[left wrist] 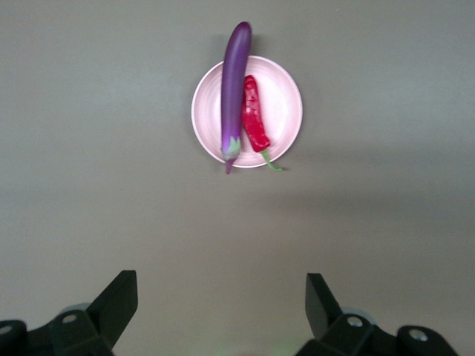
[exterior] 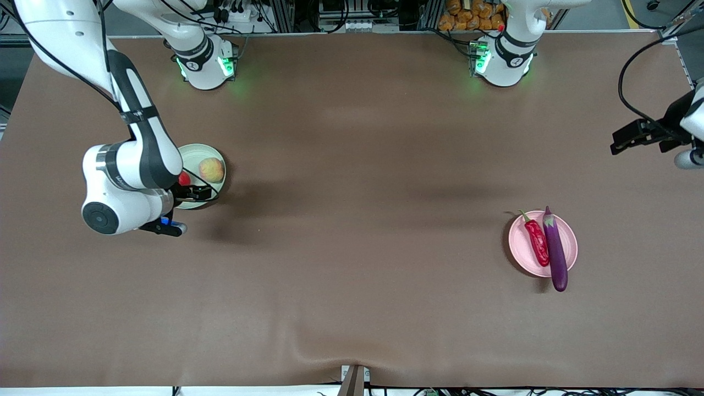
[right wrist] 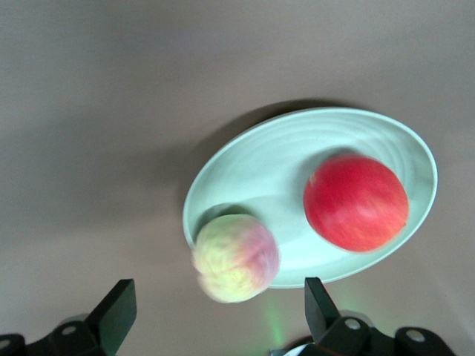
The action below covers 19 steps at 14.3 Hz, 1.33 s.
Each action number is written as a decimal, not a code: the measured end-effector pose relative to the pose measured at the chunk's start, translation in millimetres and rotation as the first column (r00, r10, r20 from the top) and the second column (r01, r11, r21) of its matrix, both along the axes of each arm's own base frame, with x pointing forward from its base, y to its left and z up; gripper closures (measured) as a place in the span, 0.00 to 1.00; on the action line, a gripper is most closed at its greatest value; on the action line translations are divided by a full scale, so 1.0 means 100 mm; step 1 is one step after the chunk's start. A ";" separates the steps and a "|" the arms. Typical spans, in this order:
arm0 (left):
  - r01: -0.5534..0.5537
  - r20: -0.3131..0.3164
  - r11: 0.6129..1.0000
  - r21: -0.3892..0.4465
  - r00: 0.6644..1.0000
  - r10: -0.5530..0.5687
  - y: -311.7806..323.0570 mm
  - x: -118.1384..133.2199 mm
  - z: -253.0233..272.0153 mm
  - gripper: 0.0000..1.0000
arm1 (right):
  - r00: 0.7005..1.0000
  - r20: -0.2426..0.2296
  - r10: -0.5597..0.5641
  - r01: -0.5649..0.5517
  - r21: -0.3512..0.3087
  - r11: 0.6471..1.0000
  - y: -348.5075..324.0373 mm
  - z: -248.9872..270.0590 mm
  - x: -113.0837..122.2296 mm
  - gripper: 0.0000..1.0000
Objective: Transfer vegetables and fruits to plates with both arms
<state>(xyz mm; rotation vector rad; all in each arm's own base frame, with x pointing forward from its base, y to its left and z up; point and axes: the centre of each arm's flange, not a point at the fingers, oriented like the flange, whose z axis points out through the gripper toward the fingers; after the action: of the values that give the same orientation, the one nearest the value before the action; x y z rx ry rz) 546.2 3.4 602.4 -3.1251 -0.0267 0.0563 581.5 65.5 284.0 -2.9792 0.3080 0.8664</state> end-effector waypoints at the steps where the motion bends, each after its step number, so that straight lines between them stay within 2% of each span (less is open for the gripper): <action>1: 0.014 0.006 1.000 -0.002 1.000 -0.014 -0.08 -0.02 0.03 0.00 | 1.000 0.011 -0.004 0.004 0.019 1.000 0.03 0.26 0.10 0.00; 2: 0.025 0.009 1.000 -0.002 1.000 -0.025 -0.15 -0.03 0.05 0.00 | 0.999 0.036 -0.006 0.005 0.035 0.999 0.05 0.59 0.22 0.00; 4: 0.032 0.012 0.999 -0.002 0.999 -0.032 -0.20 -0.03 0.06 0.00 | 0.991 0.135 -0.004 -0.003 0.049 0.999 0.04 1.27 0.44 0.00; 7: 0.042 0.019 0.999 -0.002 0.999 -0.042 -0.17 -0.05 0.10 0.00 | 0.965 0.263 0.001 -0.013 0.041 0.999 -0.04 2.14 0.60 0.00; 9: 0.057 0.023 0.998 -0.002 0.998 -0.057 -0.18 -0.06 0.12 0.00 | 0.953 0.304 -0.005 -0.006 0.036 0.999 -0.14 2.53 0.61 0.00; 11: 0.067 0.024 0.998 -0.002 0.997 -0.067 -0.23 -0.07 0.12 0.00 | 0.946 0.325 0.009 -0.011 0.006 1.000 -0.20 2.78 0.58 0.00; 13: 0.075 0.026 0.997 -0.002 0.997 -0.075 -0.27 -0.07 0.14 0.00 | 0.942 0.335 0.026 -0.024 -0.011 1.000 -0.18 3.07 0.46 0.00; 15: 0.089 0.033 0.996 -0.001 0.995 -0.089 -0.36 -0.12 0.20 0.00 | 0.920 0.391 0.034 -0.025 -0.027 0.999 -0.19 3.51 0.27 0.00; 17: 0.092 0.030 0.996 0.003 0.995 -0.092 -0.44 -0.22 0.30 0.00 | 0.899 0.437 0.028 -0.013 -0.036 0.999 -0.26 3.97 -0.05 0.00; 19: 0.085 0.032 0.996 0.005 0.996 -0.085 -0.42 -0.28 0.37 0.00 | 0.895 0.446 0.022 -0.003 -0.044 0.999 -0.33 4.15 -0.37 0.00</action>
<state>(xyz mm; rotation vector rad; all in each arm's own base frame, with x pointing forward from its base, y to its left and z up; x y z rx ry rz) 518.5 -38.7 638.9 -3.1192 0.1060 0.0042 544.6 33.0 699.0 -3.0997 0.2896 0.1542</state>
